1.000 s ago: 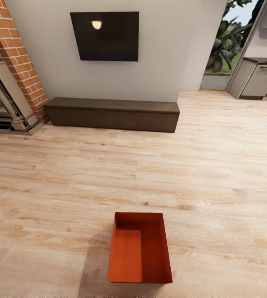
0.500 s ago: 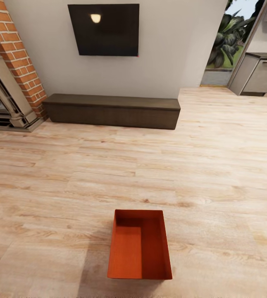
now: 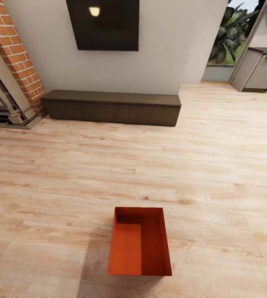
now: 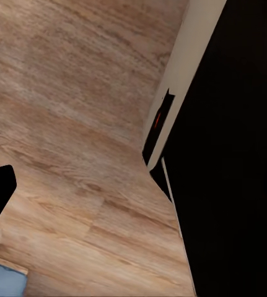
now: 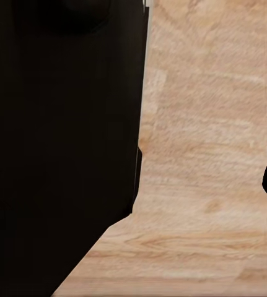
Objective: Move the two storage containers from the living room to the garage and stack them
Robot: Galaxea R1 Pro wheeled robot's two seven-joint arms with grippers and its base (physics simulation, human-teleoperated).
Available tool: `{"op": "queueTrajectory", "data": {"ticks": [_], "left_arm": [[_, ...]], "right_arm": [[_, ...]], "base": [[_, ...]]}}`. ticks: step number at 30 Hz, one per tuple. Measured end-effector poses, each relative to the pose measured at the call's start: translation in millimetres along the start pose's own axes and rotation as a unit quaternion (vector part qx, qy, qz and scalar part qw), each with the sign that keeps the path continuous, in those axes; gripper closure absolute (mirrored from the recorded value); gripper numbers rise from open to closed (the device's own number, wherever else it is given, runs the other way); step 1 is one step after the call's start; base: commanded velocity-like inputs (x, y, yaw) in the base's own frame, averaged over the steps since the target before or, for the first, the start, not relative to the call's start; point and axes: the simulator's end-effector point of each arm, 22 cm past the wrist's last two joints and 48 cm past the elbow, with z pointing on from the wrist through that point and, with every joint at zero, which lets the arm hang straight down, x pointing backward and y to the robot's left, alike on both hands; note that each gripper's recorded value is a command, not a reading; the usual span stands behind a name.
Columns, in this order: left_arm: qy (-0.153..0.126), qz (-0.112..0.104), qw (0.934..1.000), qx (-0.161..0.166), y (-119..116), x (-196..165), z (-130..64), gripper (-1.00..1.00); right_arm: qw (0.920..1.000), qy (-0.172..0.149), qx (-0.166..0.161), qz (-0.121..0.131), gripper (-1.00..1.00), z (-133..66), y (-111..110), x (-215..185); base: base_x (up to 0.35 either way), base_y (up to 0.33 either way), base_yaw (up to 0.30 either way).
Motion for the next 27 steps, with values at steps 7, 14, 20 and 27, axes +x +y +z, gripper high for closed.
{"op": "queueTrajectory", "data": {"ticks": [7, 14, 20, 27], "left_arm": [[0.007, -0.001, 1.0000, 0.003, -7, 7, 0.0, -1.00], [0.012, -0.001, 0.9999, 0.003, -7, 11, 0.1, -1.00], [0.015, -0.002, 0.9999, 0.007, -14, 15, -0.3, -1.00], [0.016, -0.002, 0.9998, 0.007, -15, 16, -0.4, -1.00]], "right_arm": [[1.0000, 0.006, -0.001, -0.001, -1.00, 0.2, 0, 4], [1.0000, 0.010, 0.000, -0.001, -1.00, 0.4, 0, 8], [1.0000, 0.010, -0.001, -0.002, -1.00, 0.4, 0, 8], [0.9999, 0.010, -0.002, -0.003, -1.00, 0.4, 1, 8]], "base": [[0.000, 0.000, 0.000], [0.000, 0.000, 0.000], [0.000, 0.000, 0.000], [0.000, -0.016, 0.000]]}}
